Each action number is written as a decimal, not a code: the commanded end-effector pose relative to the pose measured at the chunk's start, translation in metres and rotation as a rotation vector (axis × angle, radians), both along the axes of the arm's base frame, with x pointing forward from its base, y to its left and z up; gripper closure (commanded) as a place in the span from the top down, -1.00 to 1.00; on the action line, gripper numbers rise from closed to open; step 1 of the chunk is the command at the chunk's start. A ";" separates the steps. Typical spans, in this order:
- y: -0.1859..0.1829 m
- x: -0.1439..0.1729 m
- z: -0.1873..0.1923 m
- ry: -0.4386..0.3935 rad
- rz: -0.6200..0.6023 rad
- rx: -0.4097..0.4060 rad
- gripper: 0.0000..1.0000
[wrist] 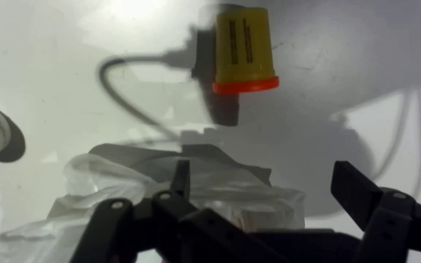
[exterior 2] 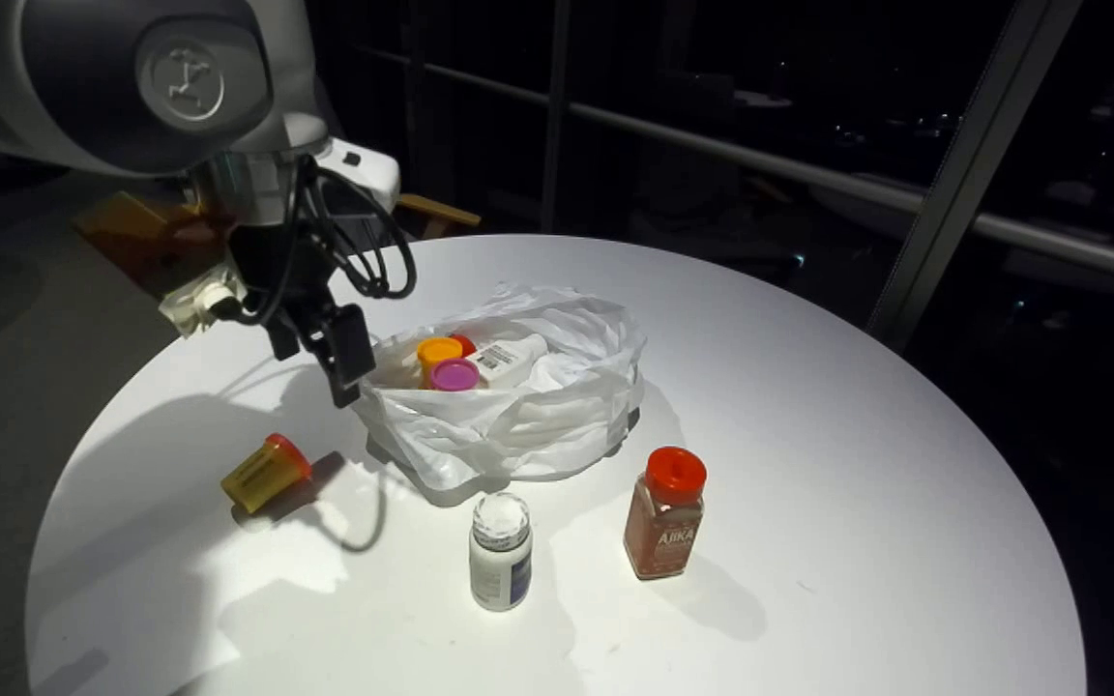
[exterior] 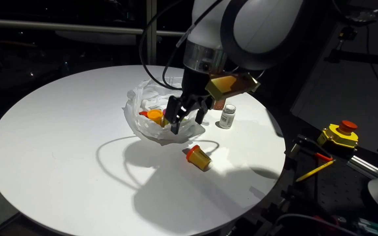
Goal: Pick up the objects from the plastic bag and put it on the table.
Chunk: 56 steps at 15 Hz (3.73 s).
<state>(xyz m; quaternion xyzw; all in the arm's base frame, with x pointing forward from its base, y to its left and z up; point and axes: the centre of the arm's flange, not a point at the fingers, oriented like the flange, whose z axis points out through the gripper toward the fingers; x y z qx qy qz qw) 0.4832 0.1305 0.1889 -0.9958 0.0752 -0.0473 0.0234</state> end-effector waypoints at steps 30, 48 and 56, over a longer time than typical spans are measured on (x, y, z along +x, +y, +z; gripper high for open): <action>-0.061 0.124 -0.050 -0.037 0.144 -0.140 -0.43; 0.023 -0.070 0.097 -0.149 -0.043 -0.256 -0.43; -0.143 -0.056 0.062 0.065 -0.151 -0.094 -0.43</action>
